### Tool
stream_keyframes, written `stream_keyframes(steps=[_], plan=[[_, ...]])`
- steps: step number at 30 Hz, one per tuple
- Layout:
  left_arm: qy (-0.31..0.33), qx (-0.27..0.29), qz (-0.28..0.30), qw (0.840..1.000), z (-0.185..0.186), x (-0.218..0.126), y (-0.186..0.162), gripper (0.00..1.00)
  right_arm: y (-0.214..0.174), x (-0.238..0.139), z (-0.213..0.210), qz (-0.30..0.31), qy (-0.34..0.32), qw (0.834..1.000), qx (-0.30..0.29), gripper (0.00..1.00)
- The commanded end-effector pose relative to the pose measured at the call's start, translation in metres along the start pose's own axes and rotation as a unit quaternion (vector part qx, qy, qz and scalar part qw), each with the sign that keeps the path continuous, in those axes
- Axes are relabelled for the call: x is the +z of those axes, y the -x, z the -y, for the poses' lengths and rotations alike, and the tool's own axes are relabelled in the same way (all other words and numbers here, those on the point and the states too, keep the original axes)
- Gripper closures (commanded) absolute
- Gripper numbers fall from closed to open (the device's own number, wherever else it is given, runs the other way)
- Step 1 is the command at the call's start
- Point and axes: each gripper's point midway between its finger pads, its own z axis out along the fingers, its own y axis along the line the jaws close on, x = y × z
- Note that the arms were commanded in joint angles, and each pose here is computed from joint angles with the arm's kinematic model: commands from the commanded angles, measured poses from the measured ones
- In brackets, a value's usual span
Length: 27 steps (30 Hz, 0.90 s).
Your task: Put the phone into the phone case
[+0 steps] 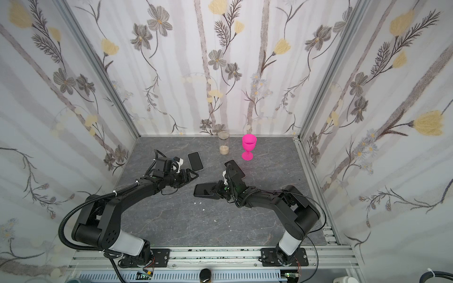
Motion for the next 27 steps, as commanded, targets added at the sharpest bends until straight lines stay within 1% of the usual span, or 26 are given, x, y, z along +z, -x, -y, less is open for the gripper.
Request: stream_keyframes(steps=[1, 5, 7, 14, 17, 21, 22, 25, 27], plan=[[0.002, -0.030, 0.015, 0.999, -0.008, 0.006, -0.013, 0.28, -0.014, -0.009, 0.018, -0.018, -0.020, 1.000, 0.015, 1.00], [0.019, -0.036, -0.006, 0.999, -0.021, 0.013, -0.044, 0.28, -0.024, -0.025, 0.021, -0.023, -0.018, 0.999, 0.017, 1.00], [0.027, -0.028, -0.010, 0.999, -0.022, 0.015, -0.051, 0.28, -0.026, -0.029, 0.024, -0.021, -0.018, 1.000, 0.015, 1.00], [0.043, -0.008, -0.015, 0.999, -0.024, 0.026, -0.049, 0.30, -0.022, -0.023, 0.025, -0.030, -0.004, 0.999, 0.018, 1.00], [0.039, -0.008, -0.028, 0.999, -0.024, 0.034, -0.051, 0.32, -0.021, -0.019, 0.024, -0.036, 0.004, 0.999, 0.020, 1.00], [0.036, -0.013, -0.045, 0.998, -0.027, 0.043, -0.058, 0.34, -0.022, -0.010, 0.039, -0.044, -0.008, 0.998, 0.033, 1.00], [0.034, -0.013, -0.047, 0.998, -0.026, 0.044, -0.059, 0.35, -0.022, -0.010, 0.040, -0.044, -0.009, 0.998, 0.033, 0.99], [0.033, -0.013, -0.054, 0.998, -0.024, 0.046, -0.065, 0.36, -0.022, -0.008, 0.047, -0.043, -0.021, 0.998, 0.036, 0.92], [0.033, -0.012, -0.057, 0.998, -0.023, 0.045, -0.068, 0.36, -0.022, -0.008, 0.052, -0.042, -0.026, 0.998, 0.039, 0.88]])
